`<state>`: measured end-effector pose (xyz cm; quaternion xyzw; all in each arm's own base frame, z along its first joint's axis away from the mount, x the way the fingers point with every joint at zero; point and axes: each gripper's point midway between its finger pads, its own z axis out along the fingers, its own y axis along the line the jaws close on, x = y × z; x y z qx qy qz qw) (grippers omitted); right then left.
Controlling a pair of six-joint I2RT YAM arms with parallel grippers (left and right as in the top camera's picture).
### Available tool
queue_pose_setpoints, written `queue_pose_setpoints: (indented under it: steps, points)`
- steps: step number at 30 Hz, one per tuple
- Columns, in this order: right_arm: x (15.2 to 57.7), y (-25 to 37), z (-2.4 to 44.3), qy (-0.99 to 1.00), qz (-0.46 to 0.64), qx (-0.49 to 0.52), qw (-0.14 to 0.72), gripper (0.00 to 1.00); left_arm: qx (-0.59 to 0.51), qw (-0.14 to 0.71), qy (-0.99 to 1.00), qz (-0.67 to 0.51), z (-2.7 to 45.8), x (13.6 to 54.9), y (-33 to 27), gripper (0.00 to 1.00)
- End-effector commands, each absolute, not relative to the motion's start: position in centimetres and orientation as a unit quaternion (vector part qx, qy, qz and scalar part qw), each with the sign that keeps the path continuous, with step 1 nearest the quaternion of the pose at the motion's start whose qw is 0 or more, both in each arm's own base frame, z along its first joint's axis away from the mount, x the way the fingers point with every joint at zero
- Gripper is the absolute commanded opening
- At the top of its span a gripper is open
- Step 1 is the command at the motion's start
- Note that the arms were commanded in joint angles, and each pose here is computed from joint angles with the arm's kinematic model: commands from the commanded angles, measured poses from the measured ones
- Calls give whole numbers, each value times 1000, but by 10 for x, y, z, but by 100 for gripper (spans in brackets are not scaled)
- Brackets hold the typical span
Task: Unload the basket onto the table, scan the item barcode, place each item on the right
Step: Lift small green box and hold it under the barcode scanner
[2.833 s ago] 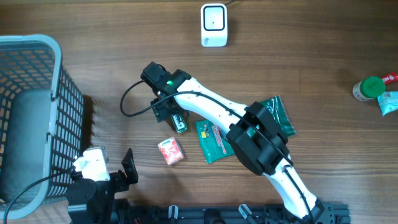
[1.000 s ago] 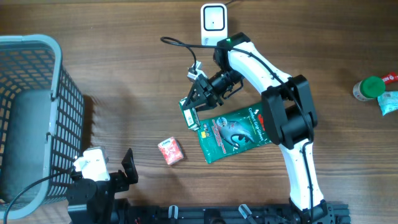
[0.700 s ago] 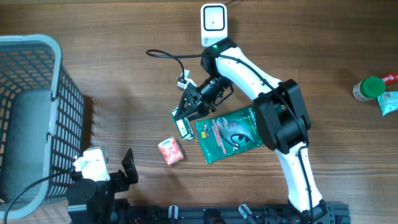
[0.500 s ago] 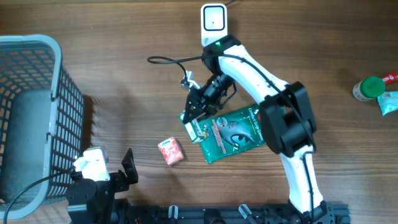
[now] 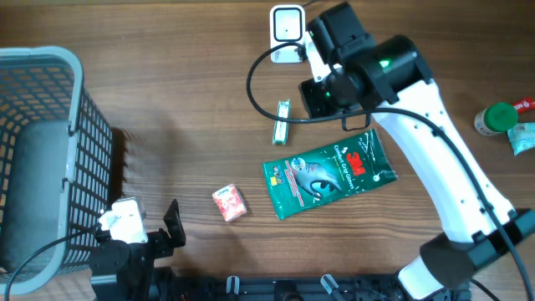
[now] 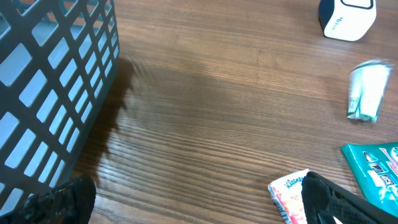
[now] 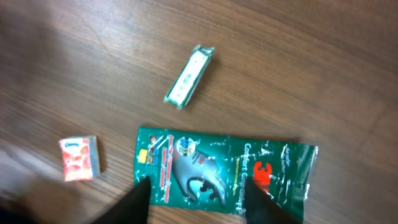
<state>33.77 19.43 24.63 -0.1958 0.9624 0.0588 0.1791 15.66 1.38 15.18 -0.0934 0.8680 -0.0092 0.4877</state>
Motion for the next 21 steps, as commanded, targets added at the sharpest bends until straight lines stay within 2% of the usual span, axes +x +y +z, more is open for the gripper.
queue_pose_setpoints:
  steps: [1, 3, 8, 9, 12, 15, 18, 21]
  points:
    - [348, 206, 208, 973, 63, -175, 139, 66, -93, 490, 867, -15, 151, 157, 12, 100]
    - [361, 215, 174, 987, 69, -94, 112, 69, -93, 490, 867, -15, 151, 157, 12, 100]
    - [410, 243, 100, 990, 78, -27, 113, 70, -93, 489, 867, -15, 151, 157, 12, 100]
    - [425, 248, 64, 991, 72, -3, 109, 65, -94, 489, 867, -15, 151, 157, 12, 100]
    - [428, 251, 29, 993, 65, 21, 92, 58, -93, 490, 867, -15, 151, 157, 12, 100]
    - [420, 250, -7, 997, 34, 23, 67, 56, -93, 489, 867, -15, 151, 157, 12, 100]
    - [416, 241, -24, 998, 5, 37, 55, 39, -93, 489, 867, -15, 151, 157, 12, 100]
    - [414, 241, -17, 998, 15, 43, 45, 29, -93, 490, 867, -15, 151, 157, 12, 100]
